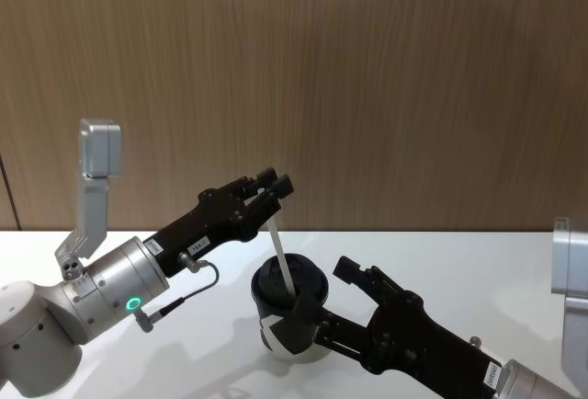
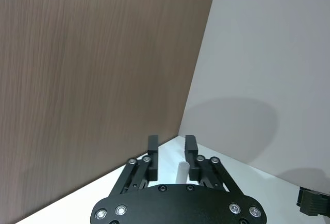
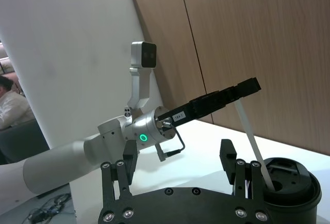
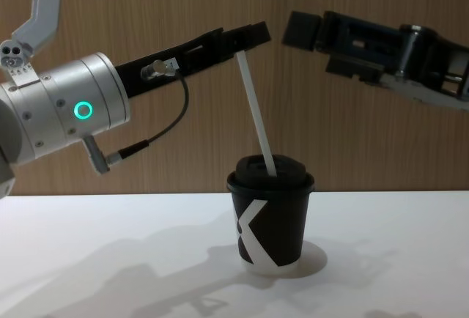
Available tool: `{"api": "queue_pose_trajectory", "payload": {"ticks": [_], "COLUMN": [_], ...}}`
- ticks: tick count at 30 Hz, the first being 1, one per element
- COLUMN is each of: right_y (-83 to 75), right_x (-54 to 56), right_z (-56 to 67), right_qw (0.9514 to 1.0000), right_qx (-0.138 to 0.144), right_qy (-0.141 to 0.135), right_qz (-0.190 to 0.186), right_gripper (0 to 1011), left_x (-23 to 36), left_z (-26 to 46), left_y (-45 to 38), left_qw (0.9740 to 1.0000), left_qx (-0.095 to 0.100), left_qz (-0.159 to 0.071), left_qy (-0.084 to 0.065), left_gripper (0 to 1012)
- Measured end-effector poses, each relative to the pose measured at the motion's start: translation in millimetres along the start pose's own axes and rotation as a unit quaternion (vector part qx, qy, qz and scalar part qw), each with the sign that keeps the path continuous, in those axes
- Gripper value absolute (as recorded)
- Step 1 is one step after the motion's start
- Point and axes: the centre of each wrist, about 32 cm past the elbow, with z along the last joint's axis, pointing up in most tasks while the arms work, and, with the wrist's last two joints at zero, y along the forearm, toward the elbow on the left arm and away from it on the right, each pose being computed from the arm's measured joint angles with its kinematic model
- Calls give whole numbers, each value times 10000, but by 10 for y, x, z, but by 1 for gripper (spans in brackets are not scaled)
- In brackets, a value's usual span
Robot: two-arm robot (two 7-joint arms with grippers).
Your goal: Pick up the straw with one hand, pass it to the other hand, and insert it into the cup.
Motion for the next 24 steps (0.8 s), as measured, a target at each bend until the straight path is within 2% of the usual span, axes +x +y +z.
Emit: {"api": "queue_pose_trajectory", "payload": {"ticks": [3, 6, 10, 11, 13, 14, 18, 21, 23, 24], "right_y": [0, 0, 0, 0, 0, 0, 0, 0, 0, 0], "right_x": [0, 0, 0, 0, 0, 0, 0, 0, 0, 0], "right_z": [0, 0, 0, 0, 0, 0, 0, 0, 0, 0], "right_qw": [10000, 10000, 10000, 10000, 10000, 10000, 10000, 10000, 10000, 10000], "right_qx": [0, 0, 0, 0, 0, 0, 0, 0, 0, 0], "right_qy": [0, 0, 0, 0, 0, 0, 0, 1, 0, 0], "right_qz": [0, 0, 0, 0, 0, 0, 0, 0, 0, 0], "right_gripper": [1001, 1001, 1001, 1001, 1001, 1001, 1001, 1001, 1001, 1001], "left_x": [-5, -16, -25, -32, -39, -48, -73, -100, -124, -129], "left_z": [-4, -6, -4, 2, 9, 20, 53, 87, 114, 119], "left_y": [2, 9, 18, 21, 26, 30, 40, 54, 68, 72], "left_qw": [10000, 10000, 10000, 10000, 10000, 9999, 9999, 9997, 9995, 9995], "left_qx": [-6, -21, -42, -58, -74, -96, -163, -234, -293, -306], "left_qz": [4, 16, 33, 37, 43, 46, 47, 55, 68, 74], "left_qy": [10, 18, 21, 18, 14, 6, -29, -65, -96, -101], "left_gripper": [350, 492, 563, 633, 707, 707, 868, 918, 993, 993]}}
